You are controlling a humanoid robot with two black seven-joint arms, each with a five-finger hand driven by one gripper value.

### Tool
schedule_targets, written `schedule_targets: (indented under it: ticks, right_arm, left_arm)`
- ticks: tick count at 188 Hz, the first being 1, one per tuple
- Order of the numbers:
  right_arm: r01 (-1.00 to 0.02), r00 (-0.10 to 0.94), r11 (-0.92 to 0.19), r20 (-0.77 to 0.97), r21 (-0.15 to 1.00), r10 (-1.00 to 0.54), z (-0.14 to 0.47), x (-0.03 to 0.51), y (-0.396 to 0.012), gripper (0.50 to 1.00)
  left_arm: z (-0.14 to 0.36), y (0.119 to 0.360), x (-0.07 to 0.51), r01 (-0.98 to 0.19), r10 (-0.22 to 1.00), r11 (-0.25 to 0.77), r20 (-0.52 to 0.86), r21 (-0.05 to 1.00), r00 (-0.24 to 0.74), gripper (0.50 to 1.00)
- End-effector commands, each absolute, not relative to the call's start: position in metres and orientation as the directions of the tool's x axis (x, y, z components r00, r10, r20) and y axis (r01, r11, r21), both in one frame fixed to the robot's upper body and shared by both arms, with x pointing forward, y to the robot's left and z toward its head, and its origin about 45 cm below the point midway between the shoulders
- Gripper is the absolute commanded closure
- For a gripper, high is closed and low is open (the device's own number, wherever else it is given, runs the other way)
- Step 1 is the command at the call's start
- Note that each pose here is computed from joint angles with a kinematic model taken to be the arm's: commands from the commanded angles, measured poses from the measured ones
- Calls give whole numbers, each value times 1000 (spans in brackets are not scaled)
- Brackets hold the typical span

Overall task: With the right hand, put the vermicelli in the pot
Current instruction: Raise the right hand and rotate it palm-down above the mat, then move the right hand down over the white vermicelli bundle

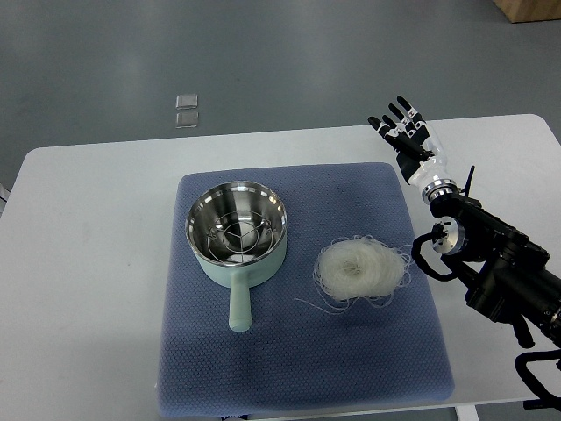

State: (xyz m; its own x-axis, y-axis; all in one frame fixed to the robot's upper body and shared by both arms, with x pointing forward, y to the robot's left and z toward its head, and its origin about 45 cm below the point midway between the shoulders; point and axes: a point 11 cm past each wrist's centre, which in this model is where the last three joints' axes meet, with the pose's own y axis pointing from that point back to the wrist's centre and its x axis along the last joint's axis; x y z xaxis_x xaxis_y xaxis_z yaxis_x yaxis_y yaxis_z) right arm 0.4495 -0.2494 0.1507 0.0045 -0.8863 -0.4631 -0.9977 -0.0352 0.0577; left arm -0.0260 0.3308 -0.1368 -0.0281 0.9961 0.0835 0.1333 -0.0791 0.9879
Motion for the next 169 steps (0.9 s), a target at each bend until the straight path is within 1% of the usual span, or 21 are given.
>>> schedule_targets:
  ticks: [1, 43, 69, 83, 93, 110, 131, 150, 169]
  right_arm:
    - [-998, 5, -36, -463, 58, -886, 151, 450, -249, 572]
    - [-998, 13, -40, -462, 49, -887, 155, 451, -250, 572]
    - [-999, 13, -31, -432, 34, -902, 161, 453, -266, 572]
    - [-998, 32, -49, -416, 30, -909, 163, 453, -266, 572]
    - [-998, 52, -59, -377, 10, -925, 172, 457, -274, 572]
    - [-991, 135, -136, -229, -13, -964, 181, 458, -286, 572]
    - [-973, 230, -229, -48, -38, -972, 198, 457, -294, 572]
    - [-930, 356, -365, 152, -40, -922, 217, 450, -292, 572]
    - [-883, 444, -469, 296, -15, -846, 232, 442, -296, 572]
  left_arm:
    - [-137, 331, -23, 129, 996, -79, 84, 988, -27, 500]
    - [-137, 331, -23, 129, 996, -78, 82, 989, -27, 500]
    - [-137, 331, -23, 129, 996, -79, 84, 988, -27, 500]
    - [-137, 331, -23, 129, 996, -79, 84, 988, -27, 500]
    - [-137, 331, -23, 129, 996, -78, 82, 989, -27, 500]
    - [-137, 331, -23, 129, 996, -79, 84, 988, -28, 500]
    - [-137, 331, -23, 129, 996, -78, 82, 989, -28, 500]
    - [-137, 331, -23, 129, 996, -79, 83, 988, -28, 500]
    - [-137, 331, -22, 128, 996, -78, 82, 989, -28, 500]
